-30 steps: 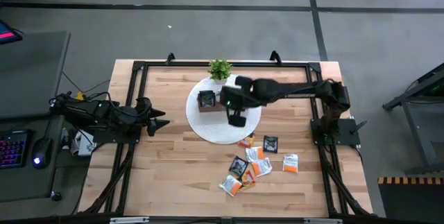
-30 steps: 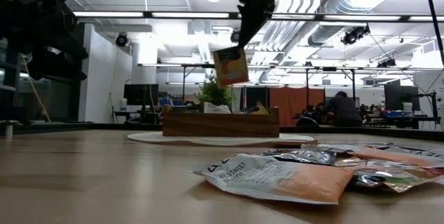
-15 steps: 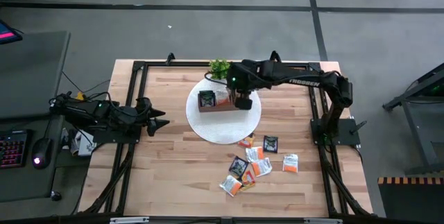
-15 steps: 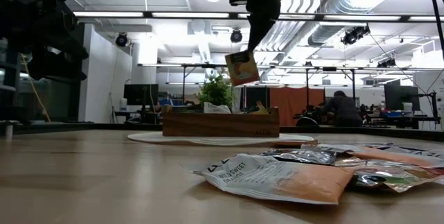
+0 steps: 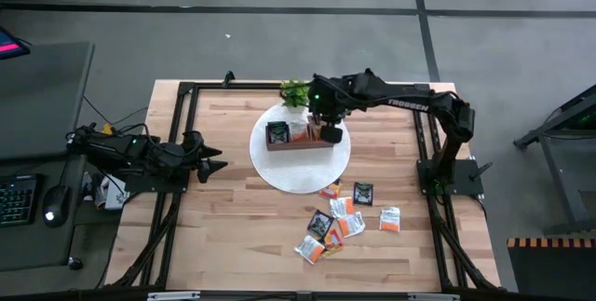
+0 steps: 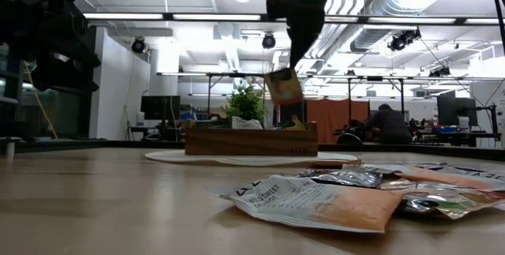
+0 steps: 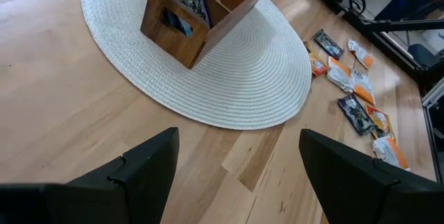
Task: Pick & Place Tea
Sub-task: Put the orange tea bag into the right section of the wooden organizer
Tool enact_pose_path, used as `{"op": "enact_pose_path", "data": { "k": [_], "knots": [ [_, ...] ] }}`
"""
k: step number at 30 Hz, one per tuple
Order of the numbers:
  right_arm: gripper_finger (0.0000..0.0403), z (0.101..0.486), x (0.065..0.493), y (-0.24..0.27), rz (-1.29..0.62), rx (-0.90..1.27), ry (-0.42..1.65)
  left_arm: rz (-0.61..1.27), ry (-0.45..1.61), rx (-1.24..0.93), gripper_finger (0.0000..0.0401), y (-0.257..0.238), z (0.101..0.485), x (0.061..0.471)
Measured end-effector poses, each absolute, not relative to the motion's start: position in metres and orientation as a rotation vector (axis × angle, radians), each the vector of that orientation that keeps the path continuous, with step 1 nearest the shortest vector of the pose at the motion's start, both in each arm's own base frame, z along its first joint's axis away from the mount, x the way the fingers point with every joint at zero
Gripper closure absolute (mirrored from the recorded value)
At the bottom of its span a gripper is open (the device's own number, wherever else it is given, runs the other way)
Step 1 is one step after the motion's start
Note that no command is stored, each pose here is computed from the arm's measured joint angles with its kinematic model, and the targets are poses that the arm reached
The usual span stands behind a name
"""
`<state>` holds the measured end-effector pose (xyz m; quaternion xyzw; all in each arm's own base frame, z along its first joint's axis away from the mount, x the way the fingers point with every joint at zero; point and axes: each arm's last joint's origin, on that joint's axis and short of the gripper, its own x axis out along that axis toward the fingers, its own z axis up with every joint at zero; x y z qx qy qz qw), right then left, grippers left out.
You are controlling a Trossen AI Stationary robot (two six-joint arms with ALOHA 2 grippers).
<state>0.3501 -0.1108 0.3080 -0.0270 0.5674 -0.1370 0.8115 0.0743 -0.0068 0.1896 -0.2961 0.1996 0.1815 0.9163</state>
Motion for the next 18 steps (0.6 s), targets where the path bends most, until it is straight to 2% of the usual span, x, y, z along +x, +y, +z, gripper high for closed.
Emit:
{"op": "enact_pose_path", "data": {
  "k": [7,18],
  "knots": [
    [0.0403,0.290,0.351,-0.106,-0.265,-0.075,1.237,0.373,0.411,-0.609,0.0105,-0.007,0.190,0.074],
    [0.0403,0.290,0.353,-0.105,-0.237,-0.133,1.228,0.372,0.412,-0.609,0.0105,-0.007,0.190,0.074]
  ]
}}
